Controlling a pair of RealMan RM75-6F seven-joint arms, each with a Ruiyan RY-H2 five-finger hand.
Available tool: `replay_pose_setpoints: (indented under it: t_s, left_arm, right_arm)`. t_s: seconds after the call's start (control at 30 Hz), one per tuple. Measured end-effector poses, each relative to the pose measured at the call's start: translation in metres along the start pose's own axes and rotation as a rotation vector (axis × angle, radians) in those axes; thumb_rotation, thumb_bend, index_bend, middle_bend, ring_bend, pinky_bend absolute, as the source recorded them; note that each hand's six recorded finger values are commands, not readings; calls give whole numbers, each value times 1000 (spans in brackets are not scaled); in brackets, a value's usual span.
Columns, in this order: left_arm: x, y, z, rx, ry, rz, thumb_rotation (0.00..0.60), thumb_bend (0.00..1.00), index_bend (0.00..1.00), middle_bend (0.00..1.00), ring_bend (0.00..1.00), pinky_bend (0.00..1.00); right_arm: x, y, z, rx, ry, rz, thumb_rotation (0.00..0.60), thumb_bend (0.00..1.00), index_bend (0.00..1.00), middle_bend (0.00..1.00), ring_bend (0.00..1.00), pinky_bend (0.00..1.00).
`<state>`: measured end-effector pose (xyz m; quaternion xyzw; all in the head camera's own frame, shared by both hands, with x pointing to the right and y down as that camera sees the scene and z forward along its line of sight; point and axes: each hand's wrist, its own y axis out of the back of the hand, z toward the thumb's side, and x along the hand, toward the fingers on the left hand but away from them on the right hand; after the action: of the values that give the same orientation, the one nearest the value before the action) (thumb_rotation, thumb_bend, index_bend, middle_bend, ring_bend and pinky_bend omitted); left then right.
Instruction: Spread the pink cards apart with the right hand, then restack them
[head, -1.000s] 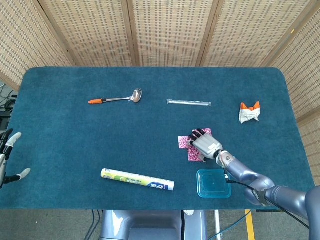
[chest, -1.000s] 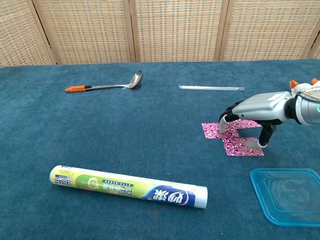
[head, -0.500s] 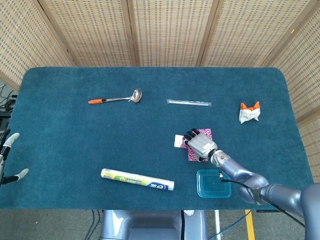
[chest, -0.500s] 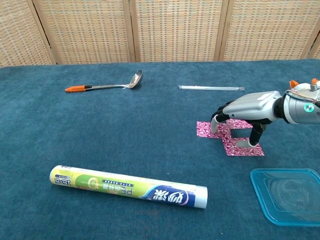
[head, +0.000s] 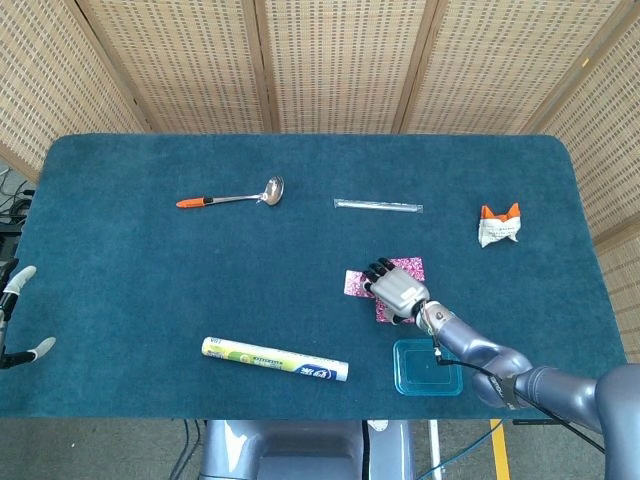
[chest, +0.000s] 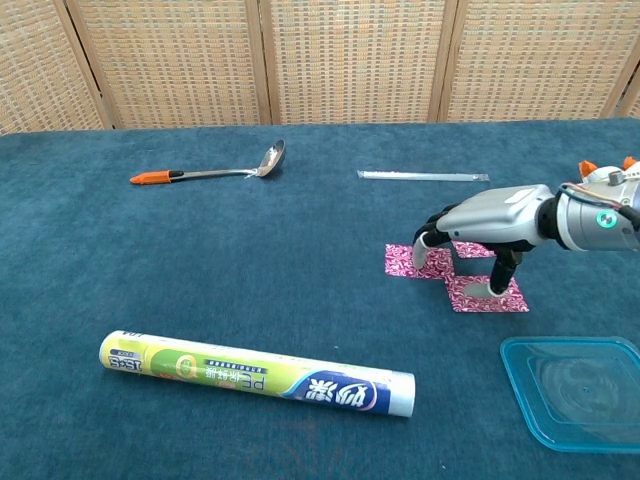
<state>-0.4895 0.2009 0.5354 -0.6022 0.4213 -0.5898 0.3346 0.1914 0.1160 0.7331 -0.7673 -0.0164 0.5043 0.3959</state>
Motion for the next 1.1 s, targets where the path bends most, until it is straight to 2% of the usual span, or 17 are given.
replay_pose_setpoints:
  t_s: [0.37,0.57,0.67,0.8,0.97,1.03,1.1]
  left_arm:
    - [-2,1,-3,-5,4,4,600,138,84,0,0,0]
    - [-2,1,-3,-7,3,7,600,138,84,0,0,0]
    - [-2,1,-2,-8,-2,6,600,138,84,0,0,0]
    - [-1,1,0,-10,-11,6,600,138,84,0,0,0]
    - [-1,0,4,-9,-20,4,600,137,84,0,0,0]
    - [-1,1,5,-8,-23,5,600,137,84,0,0,0]
    - [-1,1,6,-8,-27,5,600,138,84,0,0,0]
  right_arm:
    - [-2,7,12,12,27,-10,600,466,217,134,0,0]
    - [0,22,12,7,25,-53,600,466,217,134,0,0]
    - [5,33,5,-5,7,-82,600,459,229,134,0,0]
    - [12,43,-9,-23,-28,-116,600,390,281,155,0,0]
    - [22,51,-27,-56,-79,-153,600,386,301,158,0,0]
    - [24,51,-34,-66,-100,-158,600,357,304,158,0,0]
    - [27,50,-42,-72,-122,-159,600,285,313,158,0,0]
